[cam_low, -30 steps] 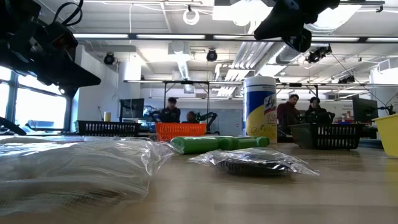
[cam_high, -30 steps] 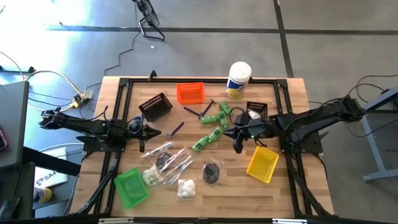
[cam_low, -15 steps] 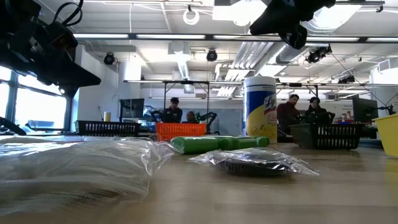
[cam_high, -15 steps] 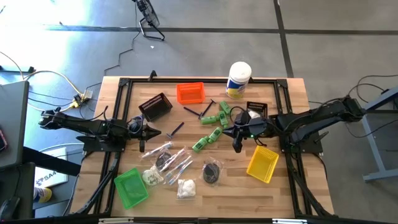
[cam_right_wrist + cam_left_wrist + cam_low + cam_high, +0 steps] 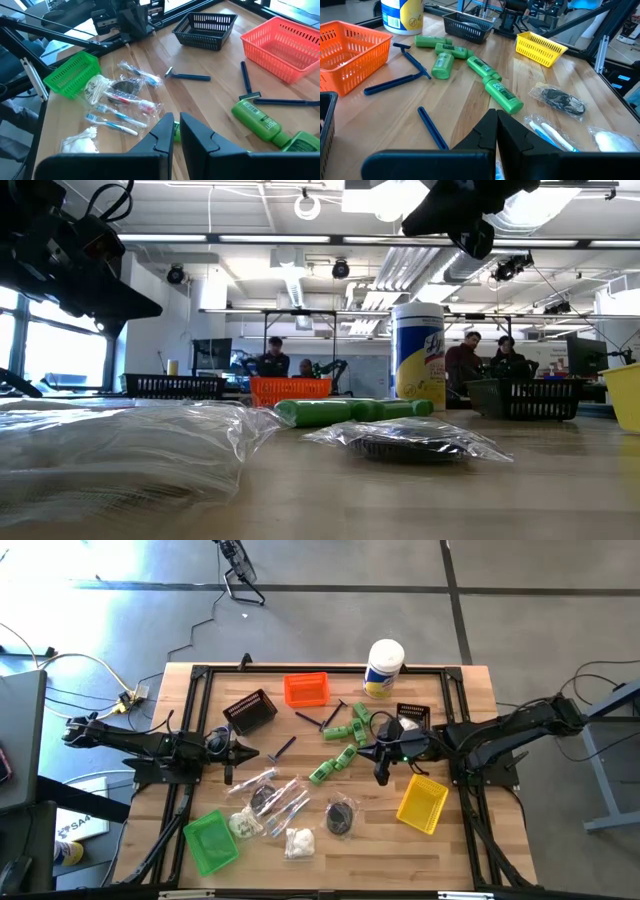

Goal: Pick & Place Travel size toiletries
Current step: Put the green shampoo bottle into the yellow bin

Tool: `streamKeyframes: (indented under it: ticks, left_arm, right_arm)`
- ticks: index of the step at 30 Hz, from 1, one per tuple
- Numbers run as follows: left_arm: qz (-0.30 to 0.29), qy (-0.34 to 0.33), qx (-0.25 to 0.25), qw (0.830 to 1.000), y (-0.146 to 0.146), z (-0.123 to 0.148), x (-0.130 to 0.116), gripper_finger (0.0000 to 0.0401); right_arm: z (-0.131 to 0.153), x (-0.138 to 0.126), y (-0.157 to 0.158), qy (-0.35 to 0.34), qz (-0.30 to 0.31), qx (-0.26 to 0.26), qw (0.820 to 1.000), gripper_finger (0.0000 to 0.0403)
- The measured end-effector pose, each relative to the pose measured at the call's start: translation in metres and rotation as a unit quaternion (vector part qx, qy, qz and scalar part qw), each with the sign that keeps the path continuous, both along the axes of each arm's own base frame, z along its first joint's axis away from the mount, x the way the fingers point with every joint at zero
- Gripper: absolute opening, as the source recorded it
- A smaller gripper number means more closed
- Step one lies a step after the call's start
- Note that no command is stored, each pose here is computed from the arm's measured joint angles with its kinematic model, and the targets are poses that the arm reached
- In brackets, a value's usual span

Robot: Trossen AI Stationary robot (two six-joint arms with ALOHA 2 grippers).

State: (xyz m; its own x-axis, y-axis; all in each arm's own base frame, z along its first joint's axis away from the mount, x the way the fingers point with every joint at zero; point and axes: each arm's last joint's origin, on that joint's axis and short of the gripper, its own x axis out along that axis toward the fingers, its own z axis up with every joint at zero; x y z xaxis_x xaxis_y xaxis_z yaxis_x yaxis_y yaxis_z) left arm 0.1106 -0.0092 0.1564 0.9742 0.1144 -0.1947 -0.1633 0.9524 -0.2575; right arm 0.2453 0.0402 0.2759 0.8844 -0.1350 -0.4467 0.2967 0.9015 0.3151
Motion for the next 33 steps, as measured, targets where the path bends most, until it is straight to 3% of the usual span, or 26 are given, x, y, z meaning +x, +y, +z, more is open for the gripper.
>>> streamKeyframes:
  ticks: [10, 16, 24, 28, 33]
  left_arm:
    - [0.0, 0.0, 0.0, 1.0, 0.0, 0.0, 0.0, 0.0003]
    - [0.0, 0.0, 0.0, 1.0, 0.0, 0.0, 0.0, 0.0003]
    - [0.0, 0.001, 0.0, 1.0, 0.0, 0.0, 0.0, 0.0003]
    - [-0.001, 0.004, 0.0, 1.0, 0.0, 0.0, 0.0, 0.0003]
    - [-0.001, 0.006, 0.0, 1.0, 0.0, -0.001, 0.0, 0.0003]
  right_arm:
    - [0.0, 0.004, 0.007, -0.012, 0.023, 0.038, 0.999, 0.0003]
    - [0.012, 0.023, 0.018, -0.014, 0.056, 0.012, 0.998, 0.0003]
    - [0.015, 0.053, 0.023, 0.104, 0.094, -0.059, 0.988, 0.0003]
    - [0.005, 0.066, 0.02, 0.182, 0.114, -0.075, 0.974, 0.0002]
    - [-0.013, 0.08, 0.011, 0.222, 0.129, -0.104, 0.961, 0.0002]
